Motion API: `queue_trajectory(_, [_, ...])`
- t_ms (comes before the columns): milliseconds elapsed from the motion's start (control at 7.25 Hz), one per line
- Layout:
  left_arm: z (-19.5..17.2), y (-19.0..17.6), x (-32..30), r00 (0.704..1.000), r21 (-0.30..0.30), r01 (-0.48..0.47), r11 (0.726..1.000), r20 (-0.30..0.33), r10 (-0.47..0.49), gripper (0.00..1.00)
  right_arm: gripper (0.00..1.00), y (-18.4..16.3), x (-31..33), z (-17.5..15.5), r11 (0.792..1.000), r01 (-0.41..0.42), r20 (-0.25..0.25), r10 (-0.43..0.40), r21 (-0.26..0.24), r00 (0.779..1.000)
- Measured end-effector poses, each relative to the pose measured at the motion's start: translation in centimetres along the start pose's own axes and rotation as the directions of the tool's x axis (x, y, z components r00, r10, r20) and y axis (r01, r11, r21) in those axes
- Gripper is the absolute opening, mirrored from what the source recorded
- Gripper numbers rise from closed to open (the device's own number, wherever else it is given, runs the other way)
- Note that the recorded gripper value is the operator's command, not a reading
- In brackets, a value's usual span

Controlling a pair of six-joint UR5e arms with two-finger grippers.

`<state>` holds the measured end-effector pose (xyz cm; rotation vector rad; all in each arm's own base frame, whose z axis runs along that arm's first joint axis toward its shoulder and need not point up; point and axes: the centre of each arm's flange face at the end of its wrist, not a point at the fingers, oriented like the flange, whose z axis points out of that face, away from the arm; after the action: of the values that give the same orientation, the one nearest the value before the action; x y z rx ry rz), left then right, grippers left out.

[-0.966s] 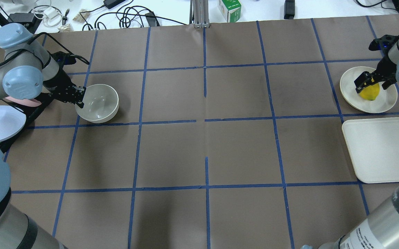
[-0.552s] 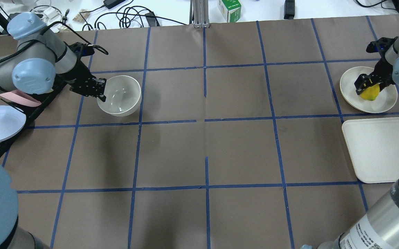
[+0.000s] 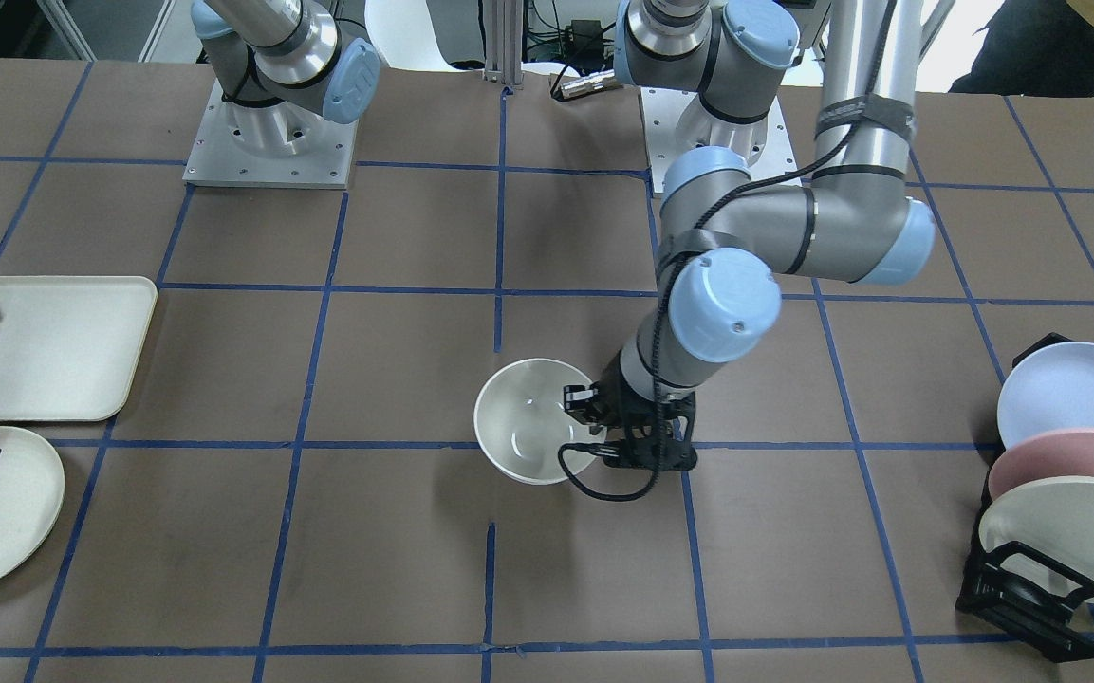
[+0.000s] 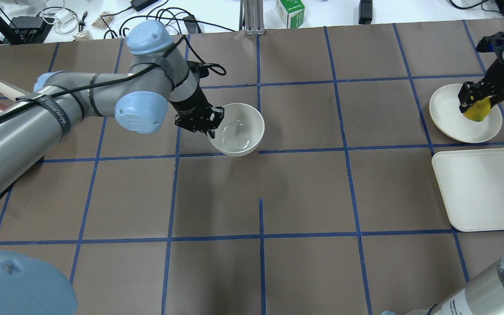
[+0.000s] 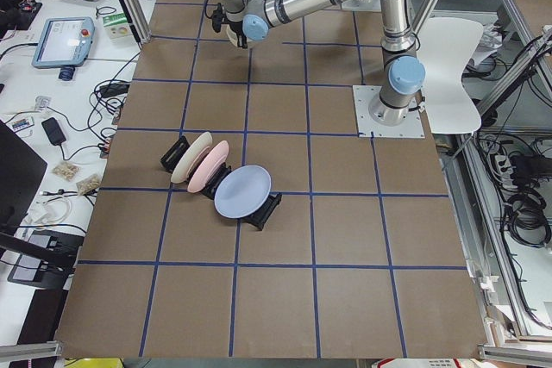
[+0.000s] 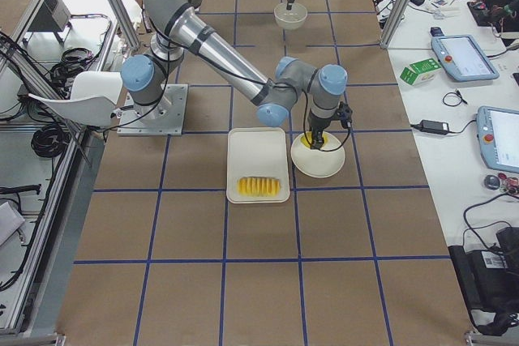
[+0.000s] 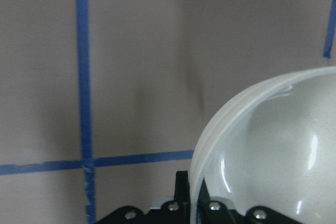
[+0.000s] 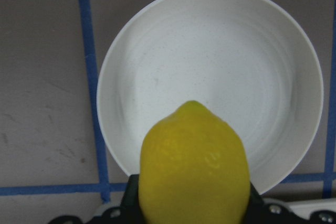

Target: Place bowl and put lemon in it

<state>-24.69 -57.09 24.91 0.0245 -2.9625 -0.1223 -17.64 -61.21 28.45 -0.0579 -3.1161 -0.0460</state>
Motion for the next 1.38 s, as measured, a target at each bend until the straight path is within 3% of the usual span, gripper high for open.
queue_trajectory(276, [3.1,2.1,2.5,1.000,-0.014,0.009,1.000,0.009,-0.008,0.00,0.00,1.7,-5.9,-4.4,1.000,0.004,0.032,-0.003,-0.023,0.999])
queue_trajectory(414, [4.1,2.4,2.7,1.000,0.006,0.002,1.000,0.006,-0.002,0.63,0.00,2.5,-9.3,-6.1,0.999,-0.012,0.065,0.014,-0.032,0.998])
queue_trajectory(552, [4.5,2.1,2.8,1.000,0.033,-0.003,0.999,0.002,0.003,1.00,0.00,3.1,-12.9,-7.3,0.998,-0.040,0.095,0.043,-0.040,0.995])
queue_trajectory(966, [0.6,0.4,-0.3,0.998,0.115,0.044,0.992,0.038,-0.049,1.00,0.00,4.2,-25.0,-8.7,0.998,-0.057,0.100,0.060,-0.031,0.993])
queue_trajectory(1103, [-3.1,-0.2,-2.5,0.996,0.124,0.070,0.990,0.045,-0.076,1.00,0.00,4.7,-29.7,-9.0,0.998,-0.068,0.100,0.068,-0.003,0.993])
queue_trajectory(1379, [-12.2,0.9,-5.7,0.995,0.071,0.037,0.997,0.088,-0.043,1.00,0.00,6.1,-38.7,-8.3,0.996,-0.067,0.107,0.061,0.053,0.992])
